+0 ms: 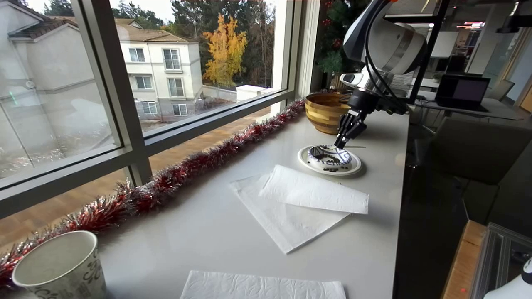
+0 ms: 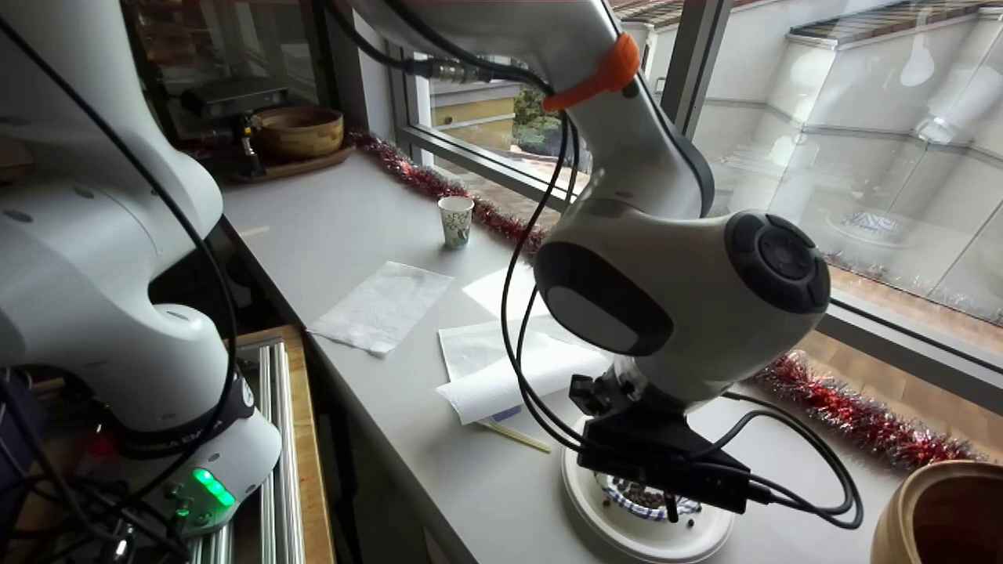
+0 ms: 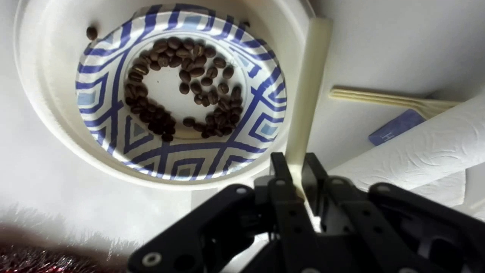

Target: Transfer a spoonful of contents from the bowl into the cup

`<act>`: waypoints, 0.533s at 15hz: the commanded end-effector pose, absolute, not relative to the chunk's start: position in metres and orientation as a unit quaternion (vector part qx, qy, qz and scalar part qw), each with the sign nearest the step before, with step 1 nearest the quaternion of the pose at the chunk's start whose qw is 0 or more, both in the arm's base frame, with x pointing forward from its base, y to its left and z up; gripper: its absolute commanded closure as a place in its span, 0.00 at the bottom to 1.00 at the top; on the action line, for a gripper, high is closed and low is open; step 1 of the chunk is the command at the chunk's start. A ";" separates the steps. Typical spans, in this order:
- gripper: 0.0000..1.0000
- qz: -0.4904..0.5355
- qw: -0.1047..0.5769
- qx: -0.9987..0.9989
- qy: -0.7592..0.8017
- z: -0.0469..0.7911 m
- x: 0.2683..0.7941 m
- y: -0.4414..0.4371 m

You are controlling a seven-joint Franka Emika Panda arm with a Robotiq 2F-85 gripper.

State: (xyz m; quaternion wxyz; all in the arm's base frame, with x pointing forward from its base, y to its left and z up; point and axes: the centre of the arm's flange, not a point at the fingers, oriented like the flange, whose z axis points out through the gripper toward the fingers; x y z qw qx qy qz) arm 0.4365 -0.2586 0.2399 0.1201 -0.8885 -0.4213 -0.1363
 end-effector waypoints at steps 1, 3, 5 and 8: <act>0.96 -0.153 0.059 -0.894 -0.416 0.273 0.417 -0.216; 0.96 -0.151 0.034 -0.893 -0.423 0.286 0.416 -0.192; 0.96 -0.146 0.007 -0.890 -0.431 0.299 0.415 -0.159; 0.96 -0.148 -0.026 -0.882 -0.446 0.316 0.417 -0.104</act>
